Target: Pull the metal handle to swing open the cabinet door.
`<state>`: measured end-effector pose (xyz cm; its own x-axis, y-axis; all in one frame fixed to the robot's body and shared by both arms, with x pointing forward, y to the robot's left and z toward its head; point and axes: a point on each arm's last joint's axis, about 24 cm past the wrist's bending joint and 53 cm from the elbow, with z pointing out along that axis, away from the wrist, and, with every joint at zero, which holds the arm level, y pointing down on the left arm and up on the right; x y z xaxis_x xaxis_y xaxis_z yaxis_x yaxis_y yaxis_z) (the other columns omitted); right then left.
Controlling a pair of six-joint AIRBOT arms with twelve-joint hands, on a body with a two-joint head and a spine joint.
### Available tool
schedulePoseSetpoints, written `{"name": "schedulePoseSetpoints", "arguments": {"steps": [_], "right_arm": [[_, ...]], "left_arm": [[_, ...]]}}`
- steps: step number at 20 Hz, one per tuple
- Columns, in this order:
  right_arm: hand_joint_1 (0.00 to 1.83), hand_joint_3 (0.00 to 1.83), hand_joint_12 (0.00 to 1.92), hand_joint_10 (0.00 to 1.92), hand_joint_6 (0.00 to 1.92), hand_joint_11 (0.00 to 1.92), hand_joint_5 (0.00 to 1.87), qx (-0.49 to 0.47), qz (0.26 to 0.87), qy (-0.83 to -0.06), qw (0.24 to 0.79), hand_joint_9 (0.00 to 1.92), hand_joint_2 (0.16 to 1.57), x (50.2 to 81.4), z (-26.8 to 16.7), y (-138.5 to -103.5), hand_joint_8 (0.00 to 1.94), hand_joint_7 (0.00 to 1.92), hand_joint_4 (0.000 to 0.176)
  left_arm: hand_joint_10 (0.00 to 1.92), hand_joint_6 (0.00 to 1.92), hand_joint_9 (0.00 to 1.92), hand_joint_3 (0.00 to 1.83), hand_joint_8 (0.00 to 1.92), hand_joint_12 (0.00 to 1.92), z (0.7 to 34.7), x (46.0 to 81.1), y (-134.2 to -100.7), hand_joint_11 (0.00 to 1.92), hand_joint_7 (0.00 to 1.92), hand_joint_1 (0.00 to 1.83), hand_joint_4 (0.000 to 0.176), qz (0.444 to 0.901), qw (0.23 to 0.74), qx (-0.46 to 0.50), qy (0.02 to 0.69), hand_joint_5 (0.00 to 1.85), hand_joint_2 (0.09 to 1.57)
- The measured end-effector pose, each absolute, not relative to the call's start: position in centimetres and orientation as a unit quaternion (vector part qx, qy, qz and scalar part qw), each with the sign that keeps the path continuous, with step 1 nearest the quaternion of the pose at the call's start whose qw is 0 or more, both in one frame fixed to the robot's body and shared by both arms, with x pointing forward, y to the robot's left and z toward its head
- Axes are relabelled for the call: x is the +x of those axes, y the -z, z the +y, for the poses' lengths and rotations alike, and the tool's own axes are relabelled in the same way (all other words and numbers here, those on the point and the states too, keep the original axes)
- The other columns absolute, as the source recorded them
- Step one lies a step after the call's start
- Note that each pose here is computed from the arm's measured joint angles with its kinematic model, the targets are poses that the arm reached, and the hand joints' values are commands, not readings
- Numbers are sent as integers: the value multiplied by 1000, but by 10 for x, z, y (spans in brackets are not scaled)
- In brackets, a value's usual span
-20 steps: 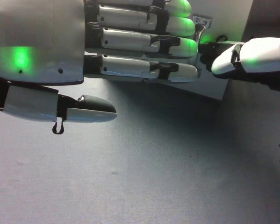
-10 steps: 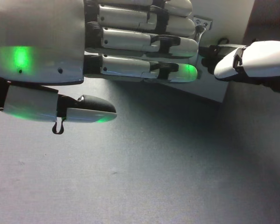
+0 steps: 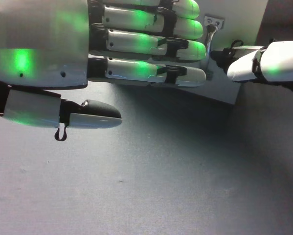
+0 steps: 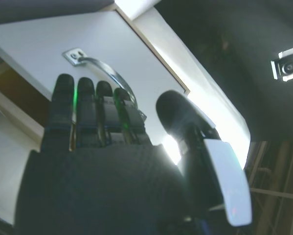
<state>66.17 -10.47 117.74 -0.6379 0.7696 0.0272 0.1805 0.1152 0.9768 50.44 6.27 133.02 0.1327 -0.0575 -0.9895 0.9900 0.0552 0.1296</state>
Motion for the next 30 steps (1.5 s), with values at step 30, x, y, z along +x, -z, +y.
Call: {"name": "schedulePoseSetpoints", "arguments": {"steps": [30], "right_arm": [[0,227,141,0,0,0,9,146,755,-528,360,21,1571,646,-138,-1171,0,26,0]], "left_arm": [[1,0,136,129,0,412,63,505,-1330,0,149,0,0,463,560,503,468,132,1571]]}}
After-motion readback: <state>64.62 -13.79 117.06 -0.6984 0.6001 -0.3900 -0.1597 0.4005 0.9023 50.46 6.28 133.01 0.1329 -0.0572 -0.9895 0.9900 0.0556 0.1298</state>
